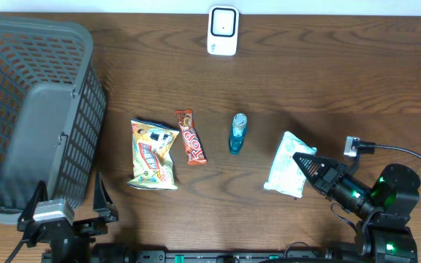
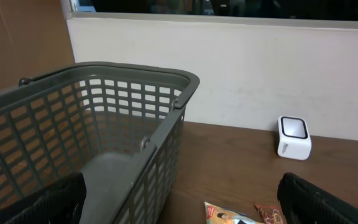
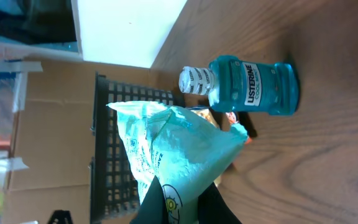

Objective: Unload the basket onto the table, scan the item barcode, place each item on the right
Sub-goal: 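Lift the pale green pack and carry it toward the scanner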

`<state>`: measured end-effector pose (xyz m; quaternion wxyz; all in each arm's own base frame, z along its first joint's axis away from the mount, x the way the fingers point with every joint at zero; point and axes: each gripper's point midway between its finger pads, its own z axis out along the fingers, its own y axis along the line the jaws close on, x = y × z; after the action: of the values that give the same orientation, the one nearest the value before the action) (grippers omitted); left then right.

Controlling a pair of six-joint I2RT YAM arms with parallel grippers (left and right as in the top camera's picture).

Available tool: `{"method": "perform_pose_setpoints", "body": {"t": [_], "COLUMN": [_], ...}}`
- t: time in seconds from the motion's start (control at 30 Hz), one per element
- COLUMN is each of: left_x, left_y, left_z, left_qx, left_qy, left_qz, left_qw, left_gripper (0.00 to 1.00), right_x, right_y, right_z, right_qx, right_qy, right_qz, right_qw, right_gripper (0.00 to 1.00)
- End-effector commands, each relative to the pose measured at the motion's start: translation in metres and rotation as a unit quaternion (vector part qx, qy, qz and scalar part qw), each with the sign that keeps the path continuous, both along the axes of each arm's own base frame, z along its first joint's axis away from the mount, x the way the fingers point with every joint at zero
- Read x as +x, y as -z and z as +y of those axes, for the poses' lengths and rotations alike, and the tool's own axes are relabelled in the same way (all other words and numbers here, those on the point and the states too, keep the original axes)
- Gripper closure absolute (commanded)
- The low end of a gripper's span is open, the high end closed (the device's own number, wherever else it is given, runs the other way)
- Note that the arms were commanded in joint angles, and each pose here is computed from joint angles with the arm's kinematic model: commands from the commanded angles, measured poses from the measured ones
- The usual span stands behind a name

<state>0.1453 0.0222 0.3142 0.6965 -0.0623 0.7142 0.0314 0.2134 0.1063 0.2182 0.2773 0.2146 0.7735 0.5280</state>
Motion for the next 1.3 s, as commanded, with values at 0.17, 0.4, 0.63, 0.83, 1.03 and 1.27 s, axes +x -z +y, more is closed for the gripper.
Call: {"method": "perform_pose_setpoints", "body": {"t": [0.17, 0.4, 0.63, 0.83, 1.03, 1.27], "left_x": [-0.001, -0.001, -0.001, -0.001, -0.001, -0.001], "left_y": [-0.001, -0.001, -0.001, -0.001, -0.001, -0.001], "left_z": [0.002, 0.002, 0.002, 0.002, 0.002, 0.002], "left_qx": [-0.004, -0.004, -0.004, -0.004, -0.004, -0.004], "left_qy": [-0.004, -0.004, -0.004, -0.004, -0.004, -0.004], "left_qz": [-0.004, -0.004, -0.004, -0.004, -0.004, -0.004], "left_qw": [1.0, 1.0, 1.0, 1.0, 1.0, 1.0], "left_gripper": [0.02, 0.02, 0.02, 0.02, 0.02, 0.02], "right_x": [0.0, -0.007, 0.012, 0.029, 0.062, 0.123], "right_y": [-0.007, -0.049, -0.104, -0.116, -0.127, -0.124], "right_z": [0.001, 0.012, 0.0, -0.003, 0.003, 0.024], "right_qx": [0.007, 0.019, -0.071, -0.124, -0.14, -0.232], "right_qy": [0.0, -0.041, 0.028, 0.058, 0.074, 0.074], "right_qz": [-0.006, -0.066, -0.199, -0.256, -0.285, -0.279], "right_qw": [1.0, 0.997, 0.977, 0.957, 0.945, 0.929], "right_gripper": [0.99, 0.99, 0.98, 0.98, 0.98, 0.99]}}
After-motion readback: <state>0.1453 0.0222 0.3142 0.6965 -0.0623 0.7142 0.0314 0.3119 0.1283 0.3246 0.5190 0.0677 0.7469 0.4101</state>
